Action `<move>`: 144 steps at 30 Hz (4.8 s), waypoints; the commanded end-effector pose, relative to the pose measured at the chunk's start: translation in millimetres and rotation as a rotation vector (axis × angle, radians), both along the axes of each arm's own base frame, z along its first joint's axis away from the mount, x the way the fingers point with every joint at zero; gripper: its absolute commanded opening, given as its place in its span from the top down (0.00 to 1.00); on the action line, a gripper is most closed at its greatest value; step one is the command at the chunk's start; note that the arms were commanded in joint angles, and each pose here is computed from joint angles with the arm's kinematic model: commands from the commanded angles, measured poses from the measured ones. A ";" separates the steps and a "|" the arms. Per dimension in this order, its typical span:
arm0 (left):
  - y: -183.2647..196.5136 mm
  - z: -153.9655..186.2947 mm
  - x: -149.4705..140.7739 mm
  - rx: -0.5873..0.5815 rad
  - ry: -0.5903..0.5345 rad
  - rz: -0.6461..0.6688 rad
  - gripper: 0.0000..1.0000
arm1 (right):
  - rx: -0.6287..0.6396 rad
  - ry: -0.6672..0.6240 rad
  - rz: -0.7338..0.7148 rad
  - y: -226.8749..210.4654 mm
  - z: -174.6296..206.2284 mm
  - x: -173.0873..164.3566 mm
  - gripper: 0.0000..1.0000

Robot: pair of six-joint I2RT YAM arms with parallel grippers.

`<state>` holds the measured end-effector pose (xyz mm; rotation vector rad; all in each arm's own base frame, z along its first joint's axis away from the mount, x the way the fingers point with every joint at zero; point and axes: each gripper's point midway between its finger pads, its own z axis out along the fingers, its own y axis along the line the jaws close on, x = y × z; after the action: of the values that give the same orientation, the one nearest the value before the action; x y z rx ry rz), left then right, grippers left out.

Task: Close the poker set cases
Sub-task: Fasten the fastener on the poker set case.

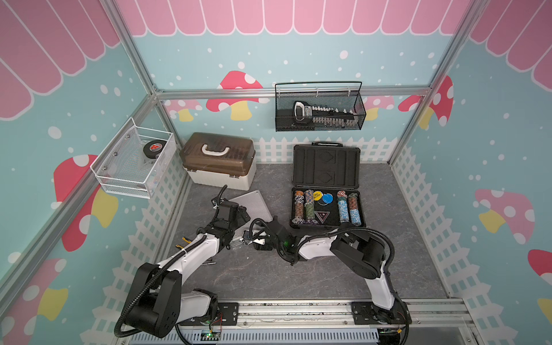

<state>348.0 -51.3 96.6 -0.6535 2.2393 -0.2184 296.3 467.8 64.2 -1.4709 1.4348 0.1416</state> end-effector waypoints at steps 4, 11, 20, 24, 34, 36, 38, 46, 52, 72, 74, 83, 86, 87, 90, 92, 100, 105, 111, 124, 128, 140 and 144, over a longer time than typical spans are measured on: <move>8.8 -24.1 -16.2 0.002 0.088 0.034 0.02 | -0.145 0.019 -0.032 -21.3 -39.1 3.9 0.38; 8.5 -22.3 -14.0 -0.001 0.079 0.033 0.02 | -0.196 0.048 0.021 -18.6 -43.5 -2.8 0.50; 9.2 -23.2 -12.5 -0.001 0.074 0.033 0.02 | -0.256 0.109 0.090 -15.8 -55.2 -13.9 0.61; 9.2 -25.0 -12.2 -0.005 0.076 0.032 0.02 | -0.282 0.146 0.124 -14.4 -62.9 -20.1 0.65; 8.4 -24.8 -10.5 -0.012 0.069 0.028 0.02 | -0.322 0.268 0.221 -10.2 -75.8 -37.3 0.77; 9.0 -24.0 -10.3 -0.011 0.067 0.029 0.02 | -0.320 0.279 0.229 -9.3 -76.3 -38.0 0.79; 9.8 -23.3 -9.9 -0.011 0.065 0.031 0.03 | -0.318 0.290 0.236 -8.6 -76.3 -38.2 0.82; 11.6 -20.6 -8.9 -0.007 0.061 0.031 0.03 | -0.268 0.322 0.257 -1.8 -62.4 -35.9 0.87; 12.0 -17.4 -8.1 -0.010 0.053 0.031 0.03 | -0.213 0.341 0.273 5.5 -46.6 -29.7 0.90; 11.1 -15.9 -7.6 -0.015 0.048 0.023 0.03 | -0.173 0.418 0.233 -12.5 -15.1 -7.0 0.54; 10.6 -15.1 -7.4 -0.017 0.046 0.021 0.03 | -0.187 0.424 0.221 -17.0 -18.8 -2.4 0.55; 10.1 -15.0 -7.7 -0.023 0.043 0.021 0.03 | -0.210 0.433 0.199 -21.6 -25.7 12.9 0.60; 10.2 -14.6 -7.7 -0.022 0.042 0.021 0.03 | -0.212 0.439 0.205 -19.8 -27.0 13.0 0.61; 10.2 -14.9 -7.8 -0.021 0.043 0.020 0.03 | -0.207 0.440 0.208 -18.8 -25.5 12.9 0.61; 9.9 -14.8 -7.9 -0.023 0.043 0.020 0.03 | -0.194 0.451 0.212 -16.1 -24.1 12.2 0.60; 10.0 -14.8 -7.9 -0.022 0.043 0.020 0.03 | -0.188 0.455 0.209 -15.1 -23.5 12.6 0.60; 9.8 -14.6 -8.4 -0.021 0.043 0.016 0.03 | -0.216 0.440 0.177 -27.7 -25.3 14.4 0.57; 10.2 -14.3 -8.6 -0.019 0.041 0.017 0.03 | -0.261 0.435 0.198 -38.5 -25.3 8.3 0.55; 9.7 -13.2 -8.9 -0.025 0.036 0.017 0.03 | -0.259 0.393 0.120 -42.9 -23.6 26.6 0.54; 10.7 -11.8 -8.4 -0.019 0.035 0.017 0.03 | -0.268 0.477 0.267 -45.1 -11.3 -6.7 0.50; 10.3 -11.5 -8.3 -0.019 0.034 0.016 0.03 | -0.258 0.483 0.273 -37.6 -8.9 -7.6 0.48; 9.6 -13.6 -5.7 -0.029 0.030 0.021 0.03 | -0.183 0.388 0.231 -10.1 -4.4 6.2 0.45; 9.3 -14.2 -5.9 -0.030 0.030 0.019 0.03 | -0.177 0.394 0.236 -4.9 -4.4 6.9 0.45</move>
<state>351.9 -44.7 98.5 -0.6723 2.2110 -0.2448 306.9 461.2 79.1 -1.8050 1.5724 0.4703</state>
